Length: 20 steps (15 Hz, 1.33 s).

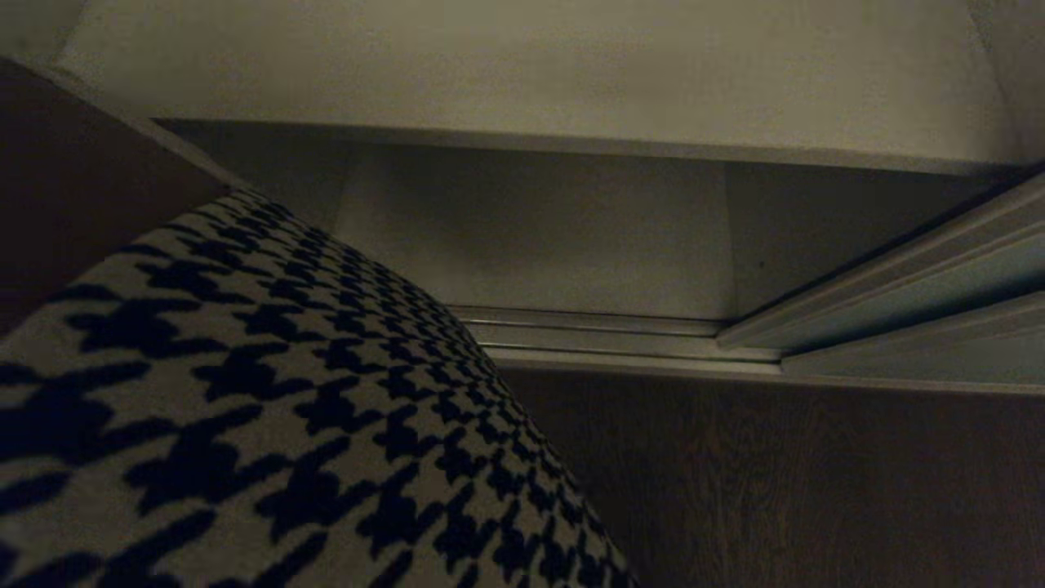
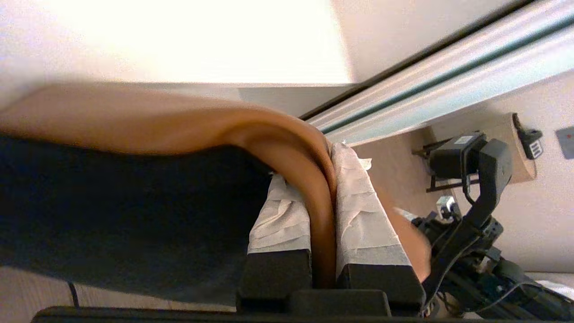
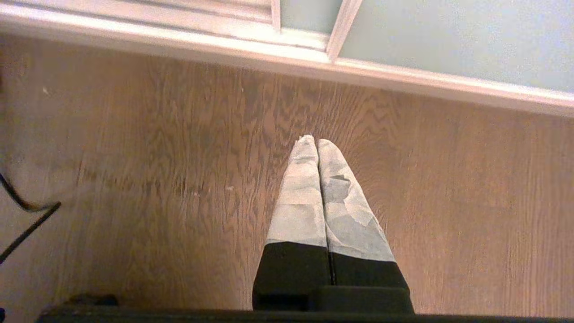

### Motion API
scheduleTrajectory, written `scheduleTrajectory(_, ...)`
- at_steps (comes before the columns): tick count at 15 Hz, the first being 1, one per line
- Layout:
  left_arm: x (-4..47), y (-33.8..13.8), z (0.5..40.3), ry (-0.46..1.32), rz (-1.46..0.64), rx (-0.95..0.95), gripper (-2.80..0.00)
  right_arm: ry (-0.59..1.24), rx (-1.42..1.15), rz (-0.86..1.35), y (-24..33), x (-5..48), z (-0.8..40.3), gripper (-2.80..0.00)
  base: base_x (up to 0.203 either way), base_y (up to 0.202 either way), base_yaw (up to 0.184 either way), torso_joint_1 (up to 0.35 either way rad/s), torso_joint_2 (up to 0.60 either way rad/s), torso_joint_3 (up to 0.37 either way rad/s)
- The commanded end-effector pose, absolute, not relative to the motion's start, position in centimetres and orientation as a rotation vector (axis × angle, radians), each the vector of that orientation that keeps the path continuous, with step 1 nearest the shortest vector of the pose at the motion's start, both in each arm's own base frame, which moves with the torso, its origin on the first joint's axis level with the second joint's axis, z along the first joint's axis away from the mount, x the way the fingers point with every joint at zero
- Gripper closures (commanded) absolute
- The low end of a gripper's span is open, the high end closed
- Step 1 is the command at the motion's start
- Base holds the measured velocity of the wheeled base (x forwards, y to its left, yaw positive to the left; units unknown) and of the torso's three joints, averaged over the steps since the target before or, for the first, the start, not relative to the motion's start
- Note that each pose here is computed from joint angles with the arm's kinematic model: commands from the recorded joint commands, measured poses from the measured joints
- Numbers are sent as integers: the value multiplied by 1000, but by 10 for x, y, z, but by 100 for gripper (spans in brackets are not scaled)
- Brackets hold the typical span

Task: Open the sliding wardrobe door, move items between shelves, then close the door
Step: Place the pillow on the higher shelf

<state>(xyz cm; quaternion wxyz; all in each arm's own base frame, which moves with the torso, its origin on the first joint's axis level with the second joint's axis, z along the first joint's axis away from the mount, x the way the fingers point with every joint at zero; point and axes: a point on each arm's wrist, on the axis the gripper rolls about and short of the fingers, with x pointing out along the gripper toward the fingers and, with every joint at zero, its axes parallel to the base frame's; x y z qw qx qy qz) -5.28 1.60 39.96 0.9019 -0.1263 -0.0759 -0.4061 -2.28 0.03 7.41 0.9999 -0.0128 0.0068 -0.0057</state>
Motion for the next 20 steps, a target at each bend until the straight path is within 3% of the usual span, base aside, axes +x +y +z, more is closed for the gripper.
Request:
scheduleTrajectory(1, -53, 16, 399, -150, -844, -263, 0, 19, -26, -10, 0, -22, 73, 0, 0, 0, 0, 2, 2, 198)
scheduleTrajectory(20, -54, 16, 400, -159, -848, -263, 0, 19, -26, -10, 0, -22, 73, 0, 0, 0, 0, 1, 1, 205)
